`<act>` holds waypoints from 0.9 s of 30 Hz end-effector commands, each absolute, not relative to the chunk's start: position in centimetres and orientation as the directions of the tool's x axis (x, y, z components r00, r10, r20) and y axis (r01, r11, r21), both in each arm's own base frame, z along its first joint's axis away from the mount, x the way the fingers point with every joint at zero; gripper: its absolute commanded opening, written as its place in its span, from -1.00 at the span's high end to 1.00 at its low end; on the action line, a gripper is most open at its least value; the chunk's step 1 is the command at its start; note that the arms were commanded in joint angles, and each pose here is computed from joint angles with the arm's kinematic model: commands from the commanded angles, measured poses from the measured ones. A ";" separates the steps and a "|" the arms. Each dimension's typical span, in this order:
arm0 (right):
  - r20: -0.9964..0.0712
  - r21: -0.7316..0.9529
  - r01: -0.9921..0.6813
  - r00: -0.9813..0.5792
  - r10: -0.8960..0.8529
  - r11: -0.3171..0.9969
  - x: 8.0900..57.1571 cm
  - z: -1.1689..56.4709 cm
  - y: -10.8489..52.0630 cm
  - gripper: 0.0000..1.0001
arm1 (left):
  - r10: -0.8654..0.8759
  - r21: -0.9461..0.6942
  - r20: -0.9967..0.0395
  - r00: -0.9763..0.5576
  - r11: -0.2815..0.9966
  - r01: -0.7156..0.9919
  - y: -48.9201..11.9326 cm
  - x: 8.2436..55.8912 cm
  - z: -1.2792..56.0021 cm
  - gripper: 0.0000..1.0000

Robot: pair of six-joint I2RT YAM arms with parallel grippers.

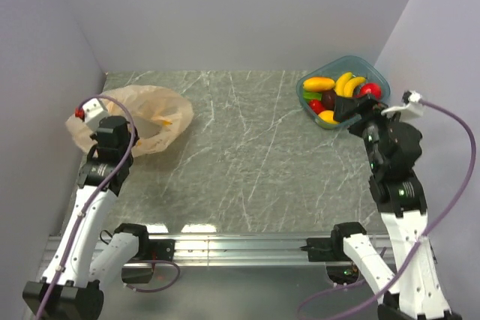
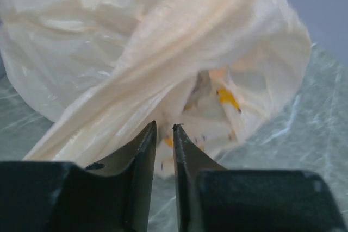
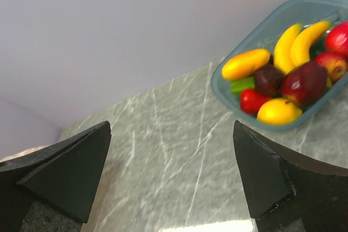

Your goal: Untie the knot of the plastic bag and take out the fruit

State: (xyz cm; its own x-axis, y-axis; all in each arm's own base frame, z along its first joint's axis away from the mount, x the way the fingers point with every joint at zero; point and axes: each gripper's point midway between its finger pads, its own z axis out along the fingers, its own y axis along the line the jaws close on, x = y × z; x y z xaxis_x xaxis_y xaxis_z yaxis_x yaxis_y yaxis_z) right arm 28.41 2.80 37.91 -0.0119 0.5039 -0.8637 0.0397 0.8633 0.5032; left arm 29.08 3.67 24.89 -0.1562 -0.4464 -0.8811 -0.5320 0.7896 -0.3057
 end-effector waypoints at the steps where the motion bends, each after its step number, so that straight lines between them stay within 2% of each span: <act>1: -0.853 0.522 -0.045 -0.053 0.519 0.852 25.7 37.2 4.3 -0.99 | -0.448 -0.282 -0.873 -0.191 0.785 -0.552 4.2 27.1 22.7 0.46; 3: -0.867 0.498 -0.049 -0.060 0.495 0.866 24.7 36.8 4.2 -0.99 | -0.460 -0.317 -0.875 -0.151 0.780 -0.539 4.2 26.0 23.5 0.14; 4: -0.872 0.489 -0.058 -0.049 0.487 0.870 23.8 37.0 4.1 -0.99 | -0.461 -0.325 -0.876 -0.141 0.781 -0.533 4.3 25.5 23.8 -0.16; 7: -0.887 0.460 -0.059 -0.052 0.458 0.886 21.8 36.8 3.8 -0.99 | -0.452 -0.344 -0.885 -0.110 0.796 -0.498 4.2 23.8 25.7 -0.55; 10: -0.906 0.423 -0.075 -0.036 0.421 0.903 19.9 37.3 3.5 -0.99 | -0.436 -0.348 -0.894 -0.099 0.817 -0.459 4.1 21.9 28.1 -0.78; 13: -0.921 0.387 -0.074 0.013 0.389 0.919 18.0 37.9 2.8 -0.99 | -0.410 -0.354 -0.910 -0.060 0.844 -0.403 3.9 19.7 31.5 -0.89; 16: -0.929 0.356 -0.077 0.081 0.362 0.931 16.4 38.4 2.1 -1.00 | -0.392 -0.383 -0.919 0.047 0.857 -0.346 4.3 16.4 36.1 -0.97; 19: -0.928 0.343 -0.063 0.133 0.348 0.937 15.5 38.2 1.4 -0.99 | -0.380 -0.396 -0.918 0.116 0.852 -0.342 5.2 13.3 38.8 -0.99; 23: -0.929 0.328 -0.059 0.160 0.334 0.943 15.3 37.9 1.0 -0.99 | -0.377 -0.419 -0.907 0.187 0.843 -0.337 6.3 10.6 40.4 -0.99; 27: -0.929 0.322 -0.057 0.171 0.327 0.945 15.3 37.8 0.9 -0.99 | -0.376 -0.444 -0.885 0.273 0.859 -0.255 6.5 8.6 41.6 -0.99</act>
